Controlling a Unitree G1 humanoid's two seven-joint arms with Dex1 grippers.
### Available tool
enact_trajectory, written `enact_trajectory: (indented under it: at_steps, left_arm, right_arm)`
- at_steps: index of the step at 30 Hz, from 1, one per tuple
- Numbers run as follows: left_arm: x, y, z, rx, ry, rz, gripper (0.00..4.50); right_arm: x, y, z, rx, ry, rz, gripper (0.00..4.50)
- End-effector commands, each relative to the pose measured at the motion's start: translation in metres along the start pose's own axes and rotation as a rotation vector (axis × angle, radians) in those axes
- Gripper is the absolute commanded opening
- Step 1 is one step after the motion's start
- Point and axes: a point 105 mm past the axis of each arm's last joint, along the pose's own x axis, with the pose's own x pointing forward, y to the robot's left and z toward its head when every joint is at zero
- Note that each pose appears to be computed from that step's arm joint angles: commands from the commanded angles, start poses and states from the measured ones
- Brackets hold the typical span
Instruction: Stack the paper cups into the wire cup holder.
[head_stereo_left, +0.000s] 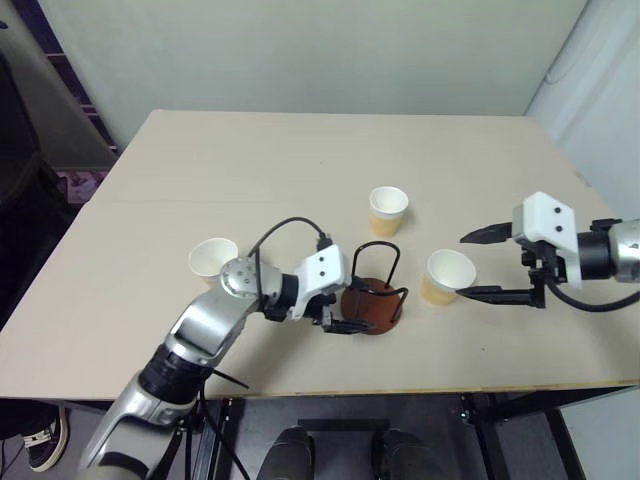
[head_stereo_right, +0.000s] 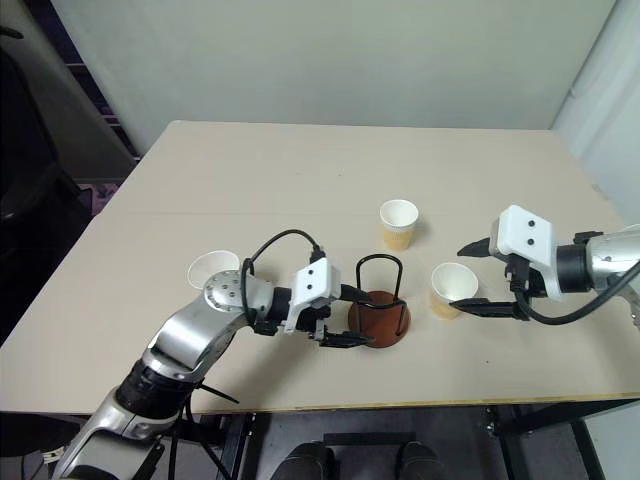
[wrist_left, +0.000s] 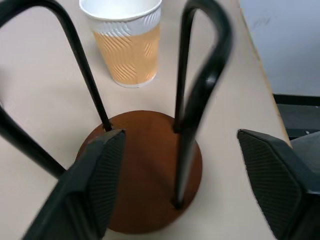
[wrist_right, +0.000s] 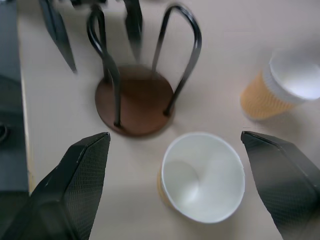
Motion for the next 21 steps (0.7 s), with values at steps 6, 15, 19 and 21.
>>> enact_trajectory:
  at_steps: [6,15,19,21]
  left_arm:
    - [-0.031,0.001,0.031,0.080,-0.068,0.144,3.78]
    - [-0.107,0.025,0.042,0.147,0.009,0.423,3.78]
    - [-0.119,0.013,0.072,0.206,-0.003,0.337,3.81]
    - [-0.125,0.005,0.080,0.225,0.003,0.292,3.82]
  right_arm:
    - [0.021,-0.011,-0.017,-0.062,0.068,0.066,4.37]
    - [0.041,-0.002,-0.032,-0.100,0.121,0.172,4.37]
    - [0.052,-0.007,-0.038,-0.115,0.143,0.142,4.18]
    - [0.053,-0.010,-0.037,-0.122,0.141,0.135,3.76]
